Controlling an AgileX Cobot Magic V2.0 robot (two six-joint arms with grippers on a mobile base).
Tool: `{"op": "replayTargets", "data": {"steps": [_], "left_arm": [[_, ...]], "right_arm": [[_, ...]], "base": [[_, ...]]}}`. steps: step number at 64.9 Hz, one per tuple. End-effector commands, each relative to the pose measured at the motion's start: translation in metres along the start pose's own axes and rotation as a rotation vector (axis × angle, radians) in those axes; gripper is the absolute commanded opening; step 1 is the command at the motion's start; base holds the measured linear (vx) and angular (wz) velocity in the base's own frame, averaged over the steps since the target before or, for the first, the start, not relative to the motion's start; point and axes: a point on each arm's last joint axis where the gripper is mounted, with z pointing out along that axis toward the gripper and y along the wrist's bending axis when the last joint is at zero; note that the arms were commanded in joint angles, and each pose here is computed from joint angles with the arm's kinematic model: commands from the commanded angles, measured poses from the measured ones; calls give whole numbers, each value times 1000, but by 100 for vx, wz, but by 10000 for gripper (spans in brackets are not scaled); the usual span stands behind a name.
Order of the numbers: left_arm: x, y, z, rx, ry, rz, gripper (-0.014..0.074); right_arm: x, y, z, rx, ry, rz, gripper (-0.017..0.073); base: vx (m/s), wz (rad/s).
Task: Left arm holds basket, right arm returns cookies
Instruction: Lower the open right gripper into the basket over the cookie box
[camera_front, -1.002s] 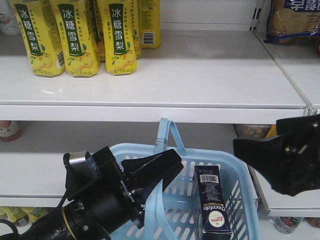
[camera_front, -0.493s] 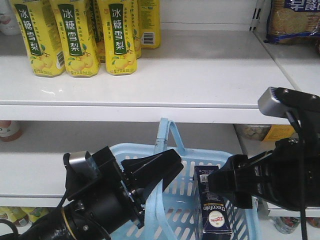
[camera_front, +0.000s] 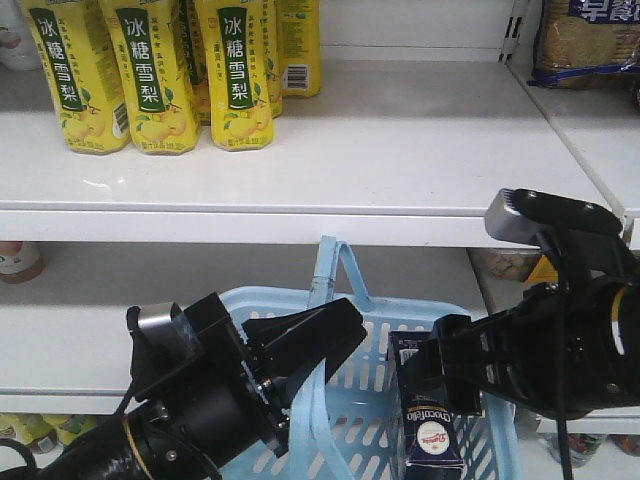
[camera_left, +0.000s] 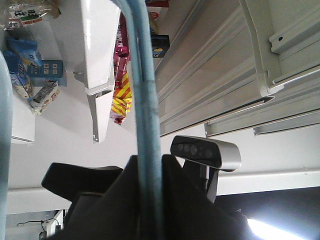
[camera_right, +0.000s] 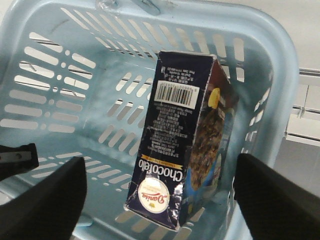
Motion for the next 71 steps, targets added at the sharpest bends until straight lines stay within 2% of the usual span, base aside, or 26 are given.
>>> {"op": "replayTargets", "data": {"steps": [1,26,50,71], "left_arm": [[-1,-44,-2,362,-20,-14,-3],[-1,-44,-2,362,-20,-14,-3],[-1,-44,-2,362,-20,-14,-3],[-1,-44,-2,362,-20,-14,-3]], "right_arm": [[-12,9,-7,-37,-65,-9,570],[-22,11,17,-2,-33,-10,570],[-24,13,34,45,-13,-63,570],[-21,8,44,64,-19,-77,570]], "base": [[0,0],[0,0],[0,0],[0,0]]}}
